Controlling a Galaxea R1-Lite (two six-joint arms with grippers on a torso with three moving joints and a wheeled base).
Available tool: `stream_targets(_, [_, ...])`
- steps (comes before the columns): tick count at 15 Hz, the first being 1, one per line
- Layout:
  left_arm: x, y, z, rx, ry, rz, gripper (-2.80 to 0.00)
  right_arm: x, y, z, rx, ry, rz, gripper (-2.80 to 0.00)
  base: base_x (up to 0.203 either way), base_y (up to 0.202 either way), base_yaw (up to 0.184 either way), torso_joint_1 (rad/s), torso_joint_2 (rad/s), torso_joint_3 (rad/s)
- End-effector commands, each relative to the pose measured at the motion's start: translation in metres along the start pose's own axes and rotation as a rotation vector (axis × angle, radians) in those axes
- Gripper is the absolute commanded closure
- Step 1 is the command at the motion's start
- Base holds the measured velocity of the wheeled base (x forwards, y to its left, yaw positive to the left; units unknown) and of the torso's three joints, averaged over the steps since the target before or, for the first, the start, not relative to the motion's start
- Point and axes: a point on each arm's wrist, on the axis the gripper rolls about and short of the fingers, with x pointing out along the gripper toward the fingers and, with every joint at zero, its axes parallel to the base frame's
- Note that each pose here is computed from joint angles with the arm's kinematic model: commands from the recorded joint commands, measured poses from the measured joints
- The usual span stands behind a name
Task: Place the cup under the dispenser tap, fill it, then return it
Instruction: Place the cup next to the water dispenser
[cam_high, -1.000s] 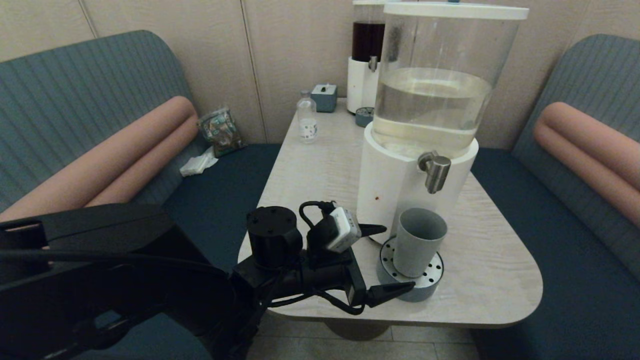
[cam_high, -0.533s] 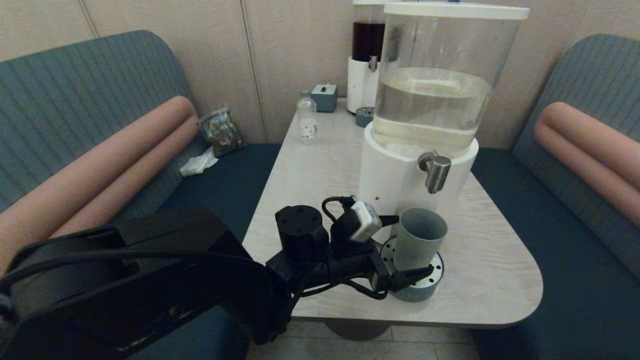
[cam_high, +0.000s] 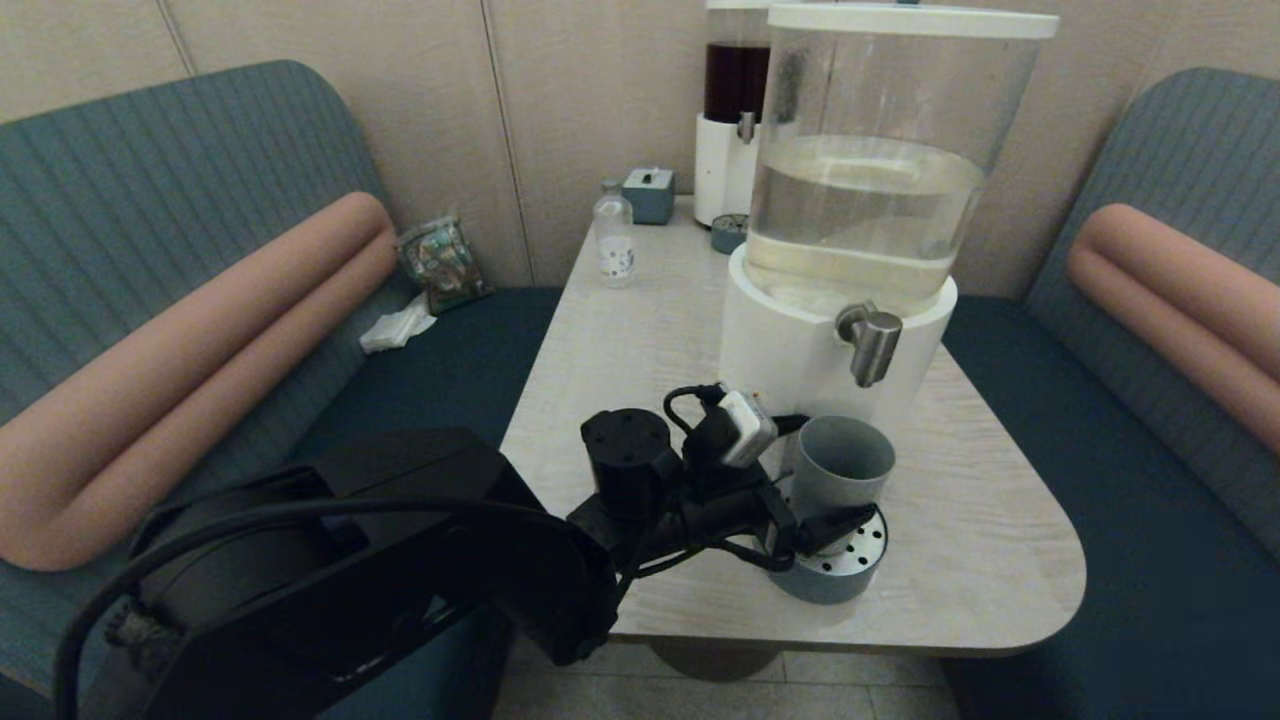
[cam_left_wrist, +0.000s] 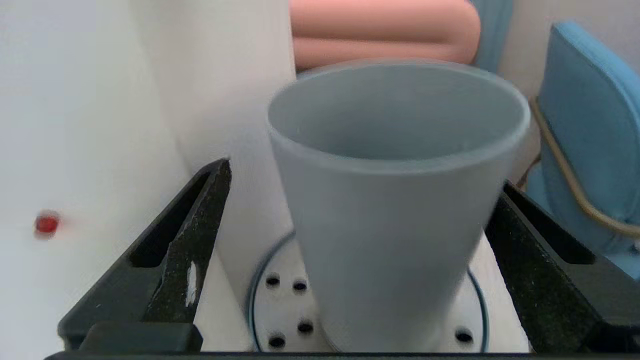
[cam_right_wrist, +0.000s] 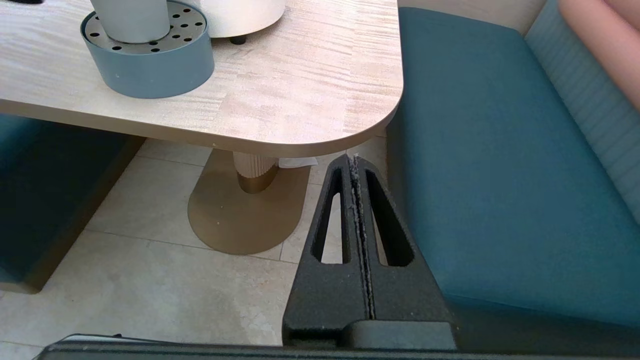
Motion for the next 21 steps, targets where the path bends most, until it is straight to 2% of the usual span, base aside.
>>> stream_targets(1, [0.005, 0.003, 0.000, 0.006, -0.024, 0.013, 0.00, 0.000, 0.000, 0.000, -0.001, -0.001, 0.000, 0.00, 0.000, 0.000, 0.000, 0.000, 0.00, 0.000])
stream_targets(4, [0.007, 0.006, 0.005, 0.002, -0.054, 0.031, 0.00, 0.000, 0.000, 0.000, -0.001, -0.001, 0.000, 0.00, 0.000, 0.000, 0.000, 0.000, 0.00, 0.000])
stream_targets(7, [0.001, 0.002, 0.013, 0.000, -0.052, 0.050, 0.00, 0.000, 0.000, 0.000, -0.001, -0.001, 0.000, 0.00, 0.000, 0.000, 0.000, 0.000, 0.00, 0.000])
stream_targets(9, [-0.014, -0.007, 0.020, -0.020, -0.016, 0.064, 0.00, 0.000, 0.000, 0.000, -0.001, -0.001, 0.000, 0.00, 0.000, 0.000, 0.000, 0.000, 0.00, 0.000])
stream_targets(12, [-0.049, -0.016, 0.056, -0.031, -0.006, 0.108, 0.00, 0.000, 0.000, 0.000, -0.001, -0.001, 0.000, 0.00, 0.000, 0.000, 0.000, 0.000, 0.00, 0.000])
stream_targets(14, [-0.078, -0.003, 0.091, -0.012, -0.049, 0.185, 0.00, 0.000, 0.000, 0.000, -0.001, -0.001, 0.000, 0.00, 0.000, 0.000, 0.000, 0.000, 0.00, 0.000])
stream_targets(16, [-0.109, 0.025, 0.106, 0.015, -0.057, 0.301, 0.00, 0.000, 0.000, 0.000, -0.001, -0.001, 0.000, 0.00, 0.000, 0.000, 0.000, 0.000, 0.00, 0.000])
stream_targets(18, [-0.136, 0.048, 0.104, 0.026, -0.035, 0.398, 0.00, 0.000, 0.000, 0.000, -0.001, -0.001, 0.000, 0.00, 0.000, 0.000, 0.000, 0.000, 0.00, 0.000])
stream_targets(21, [-0.162, 0.080, 0.093, -0.002, -0.020, 0.506, 0.00, 0.000, 0.000, 0.000, -0.001, -0.001, 0.000, 0.00, 0.000, 0.000, 0.000, 0.000, 0.00, 0.000])
